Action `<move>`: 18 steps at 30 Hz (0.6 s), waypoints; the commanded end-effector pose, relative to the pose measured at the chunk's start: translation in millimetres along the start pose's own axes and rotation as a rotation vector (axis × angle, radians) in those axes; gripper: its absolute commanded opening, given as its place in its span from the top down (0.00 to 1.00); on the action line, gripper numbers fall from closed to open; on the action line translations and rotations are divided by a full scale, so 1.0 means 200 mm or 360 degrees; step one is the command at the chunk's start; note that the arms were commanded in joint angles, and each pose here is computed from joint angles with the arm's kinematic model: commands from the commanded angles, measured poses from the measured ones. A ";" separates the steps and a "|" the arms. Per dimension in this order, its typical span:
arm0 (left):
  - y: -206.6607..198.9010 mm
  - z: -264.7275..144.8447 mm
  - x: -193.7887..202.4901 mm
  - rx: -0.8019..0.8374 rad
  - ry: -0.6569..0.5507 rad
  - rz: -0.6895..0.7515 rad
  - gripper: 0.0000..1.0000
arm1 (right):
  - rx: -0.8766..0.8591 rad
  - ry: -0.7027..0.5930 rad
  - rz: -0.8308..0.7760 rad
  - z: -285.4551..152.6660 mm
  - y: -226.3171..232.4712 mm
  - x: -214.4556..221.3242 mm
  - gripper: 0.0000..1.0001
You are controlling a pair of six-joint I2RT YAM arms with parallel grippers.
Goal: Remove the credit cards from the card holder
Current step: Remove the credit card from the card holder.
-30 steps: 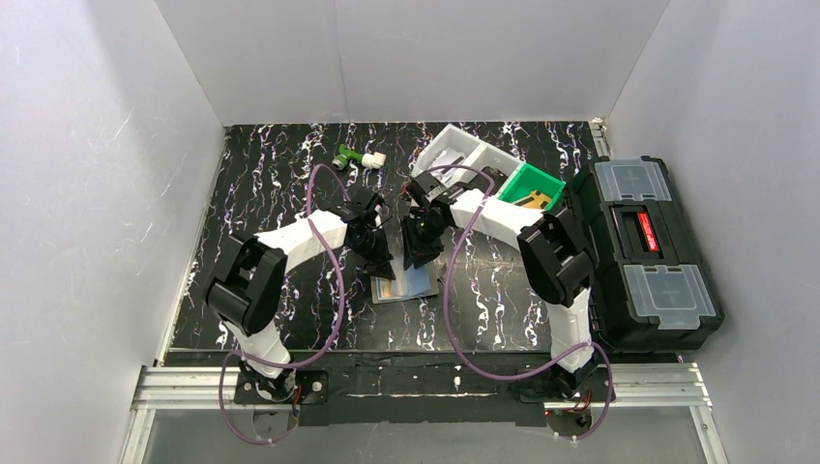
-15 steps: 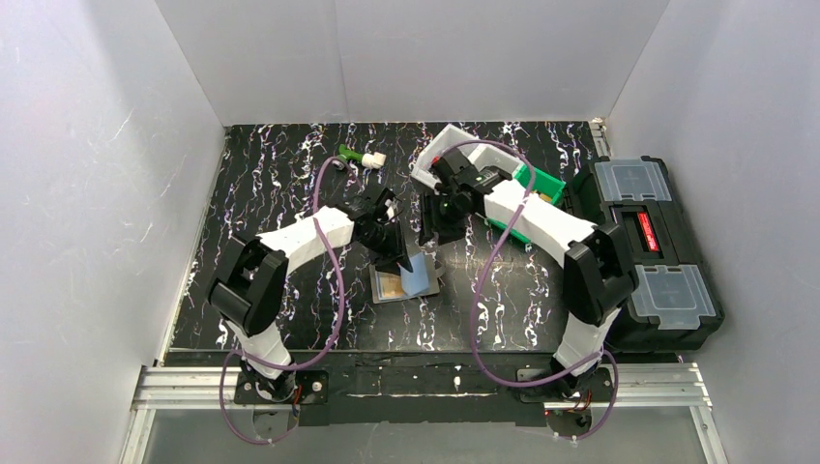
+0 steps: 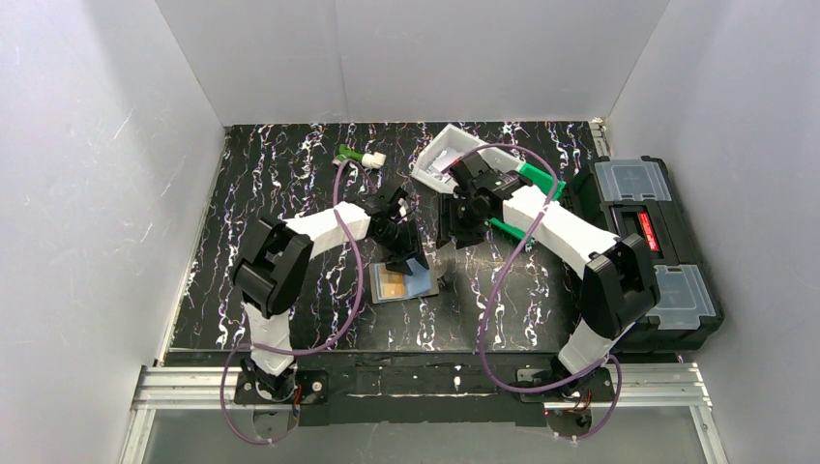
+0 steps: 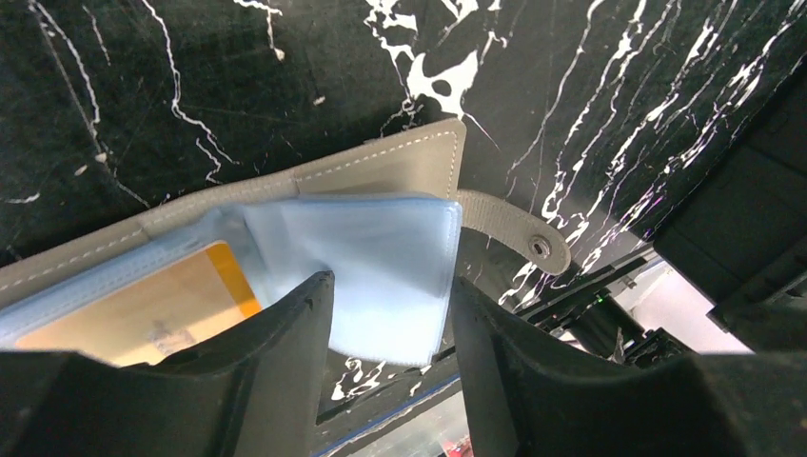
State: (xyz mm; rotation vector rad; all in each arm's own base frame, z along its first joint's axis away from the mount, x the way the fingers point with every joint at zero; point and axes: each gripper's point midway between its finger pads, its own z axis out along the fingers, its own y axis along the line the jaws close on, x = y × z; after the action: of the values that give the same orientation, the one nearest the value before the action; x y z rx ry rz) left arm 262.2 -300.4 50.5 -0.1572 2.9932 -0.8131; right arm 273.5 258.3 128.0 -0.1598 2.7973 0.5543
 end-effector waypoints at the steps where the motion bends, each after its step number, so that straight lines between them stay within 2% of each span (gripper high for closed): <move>1: -0.06 0.01 -0.01 0.0062 0.0019 -0.0019 0.51 | -0.0002 -0.0049 0.0007 -0.06 -0.01 0.00 0.42; 8: -0.08 -0.04 -0.02 0.0062 -0.0021 0.0010 0.45 | -0.0038 -0.0022 0.0005 -0.06 0.01 0.01 0.42; 18: -0.09 -0.16 -0.05 0.0040 -0.0105 0.0077 0.42 | -0.0170 0.0008 0.0028 -0.08 0.10 0.01 0.42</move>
State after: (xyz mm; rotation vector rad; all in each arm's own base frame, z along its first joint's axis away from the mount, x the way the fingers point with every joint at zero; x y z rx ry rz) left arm 264.7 -301.8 49.9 -0.1625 2.9941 -0.8088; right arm 265.7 259.5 128.4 -0.1627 2.8186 0.6009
